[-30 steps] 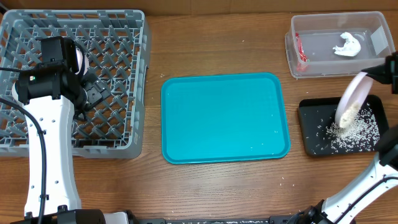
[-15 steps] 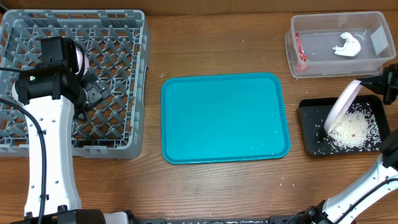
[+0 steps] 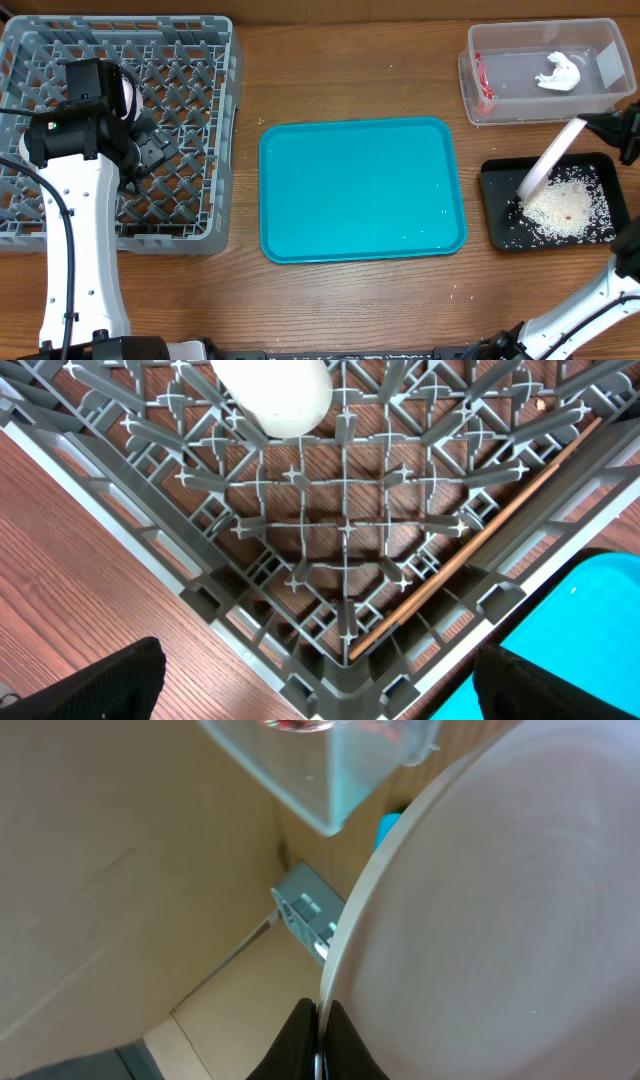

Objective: Sort waste into correct bins and load items into the dishwasher
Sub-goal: 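Tilt the plate to pour the rice onto the black tray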

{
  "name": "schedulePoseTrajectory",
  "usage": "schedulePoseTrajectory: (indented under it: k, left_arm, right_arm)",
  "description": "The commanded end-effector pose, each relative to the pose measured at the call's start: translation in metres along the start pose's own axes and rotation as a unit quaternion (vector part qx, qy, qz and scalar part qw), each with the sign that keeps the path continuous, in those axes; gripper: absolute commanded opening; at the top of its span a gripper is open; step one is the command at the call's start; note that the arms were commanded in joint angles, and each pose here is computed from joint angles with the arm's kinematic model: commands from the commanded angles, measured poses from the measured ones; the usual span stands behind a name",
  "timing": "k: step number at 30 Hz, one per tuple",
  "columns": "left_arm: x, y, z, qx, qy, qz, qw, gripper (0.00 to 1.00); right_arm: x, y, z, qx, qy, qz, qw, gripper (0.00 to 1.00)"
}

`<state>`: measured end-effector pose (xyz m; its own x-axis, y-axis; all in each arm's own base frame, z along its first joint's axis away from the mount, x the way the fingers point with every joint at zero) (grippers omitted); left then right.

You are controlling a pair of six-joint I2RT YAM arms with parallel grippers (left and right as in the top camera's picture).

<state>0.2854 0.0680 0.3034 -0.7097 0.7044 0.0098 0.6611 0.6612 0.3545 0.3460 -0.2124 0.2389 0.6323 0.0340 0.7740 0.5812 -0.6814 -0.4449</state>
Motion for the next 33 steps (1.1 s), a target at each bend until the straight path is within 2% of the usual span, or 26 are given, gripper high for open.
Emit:
schedulePoseTrajectory:
  k: [1, 5, 11, 14, 17, 21, 33]
  left_arm:
    - [0.000, 0.000, 0.003, 0.003, 0.004, 0.008, 1.000, 1.00]
    - [0.000, 0.000, 0.003, 0.003, 0.004, 0.008, 1.000, 1.00]
    - [0.000, 0.000, 0.003, 0.003, 0.004, 0.008, 1.000, 1.00]
    - [0.000, 0.000, 0.003, 0.003, 0.004, 0.008, 1.000, 1.00]
    - [0.000, 0.000, 0.003, 0.003, 0.004, 0.008, 1.000, 1.00]
    - [0.000, 0.000, 0.003, 0.003, 0.004, 0.008, 1.000, 1.00]
    - [0.000, 0.000, 0.003, 0.003, 0.004, 0.008, 1.000, 1.00]
  right_arm:
    - [0.021, -0.024, -0.018, -0.018, 0.032, -0.053, 0.998, 0.04]
    - [0.028, -0.030, -0.021, -0.009, 0.079, -0.086, 0.993, 0.04]
    - [0.029, -0.032, -0.024, -0.011, 0.081, -0.071, 0.994, 0.04]
    - [0.030, -0.036, -0.027, -0.023, 0.061, -0.080, 0.995, 0.04]
    - [0.023, -0.033, -0.028, -0.032, 0.026, -0.048, 0.998, 0.04]
    - [0.023, -0.036, -0.029, -0.039, 0.014, -0.076, 0.996, 0.04]
    - [0.040, -0.058, -0.026, -0.035, 0.024, -0.113, 0.993, 0.04]
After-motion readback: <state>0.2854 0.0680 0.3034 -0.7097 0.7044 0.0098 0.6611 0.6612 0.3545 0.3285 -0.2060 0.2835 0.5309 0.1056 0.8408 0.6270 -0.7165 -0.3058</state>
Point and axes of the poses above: each gripper's point midway between its finger pads, its own z axis out along the fingers, its own x axis along the line the jaws close on, y = z × x, the point moved 9 cm from there along -z, back along the fingers, and after that the axes turned 2 degrees about -z, right-handed, at the moved point
